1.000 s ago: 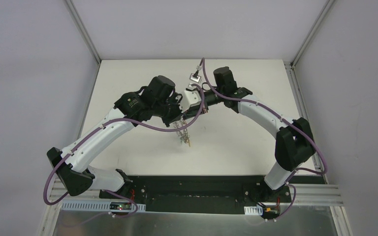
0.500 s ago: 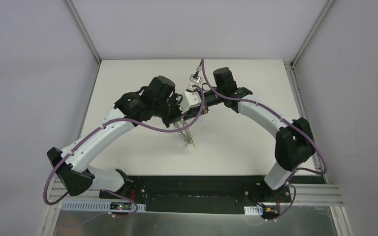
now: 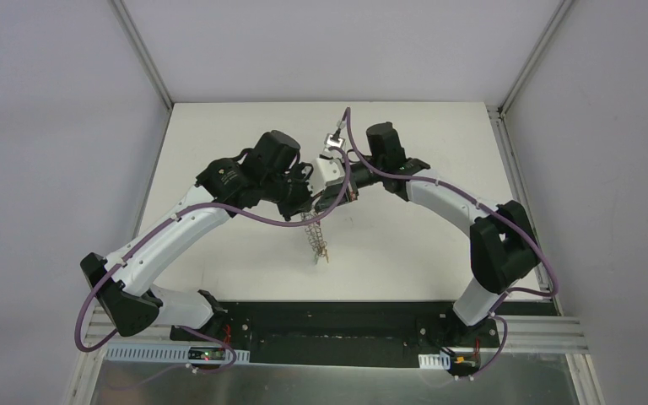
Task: Put the keys on the keyring
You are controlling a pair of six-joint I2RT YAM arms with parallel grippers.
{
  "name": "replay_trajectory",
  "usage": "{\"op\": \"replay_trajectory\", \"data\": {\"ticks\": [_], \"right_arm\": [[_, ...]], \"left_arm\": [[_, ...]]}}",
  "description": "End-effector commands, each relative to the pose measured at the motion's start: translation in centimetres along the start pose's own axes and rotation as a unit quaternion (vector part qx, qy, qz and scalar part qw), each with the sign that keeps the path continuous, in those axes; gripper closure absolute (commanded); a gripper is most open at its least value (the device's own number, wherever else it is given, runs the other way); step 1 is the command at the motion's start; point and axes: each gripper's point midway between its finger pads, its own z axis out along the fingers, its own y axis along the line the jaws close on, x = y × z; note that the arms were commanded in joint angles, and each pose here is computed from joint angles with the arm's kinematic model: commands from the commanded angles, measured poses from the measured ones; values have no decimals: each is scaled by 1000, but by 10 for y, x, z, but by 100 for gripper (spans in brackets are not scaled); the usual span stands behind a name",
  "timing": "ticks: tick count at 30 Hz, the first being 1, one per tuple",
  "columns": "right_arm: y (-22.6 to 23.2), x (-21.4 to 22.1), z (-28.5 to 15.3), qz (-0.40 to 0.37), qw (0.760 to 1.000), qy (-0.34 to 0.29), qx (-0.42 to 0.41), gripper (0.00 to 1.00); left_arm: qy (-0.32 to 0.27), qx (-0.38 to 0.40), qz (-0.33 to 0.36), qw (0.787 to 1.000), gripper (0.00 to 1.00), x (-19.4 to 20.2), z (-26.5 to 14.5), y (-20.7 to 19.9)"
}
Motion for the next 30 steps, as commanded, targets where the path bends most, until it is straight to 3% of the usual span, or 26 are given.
{"op": "replay_trajectory", "data": {"ticks": [1,13,24,30], "right_arm": [[8,-5,2,-39,999,-12,-13,98],[32,-4,-4,-69,996,-10,-55,82],[49,-14,-31,-113,992,-33,-52,77],[56,-20,-48,-165,985,-43,-9,76]], "left_arm": [[-79,28,-2,996,100,-35,-18,-10],[-83,39,-7,996,100,-30,-19,-13],[-110,58,-27,992,100,-40,-26,-13],[-135,83,-53,986,100,-49,-32,-14]]}}
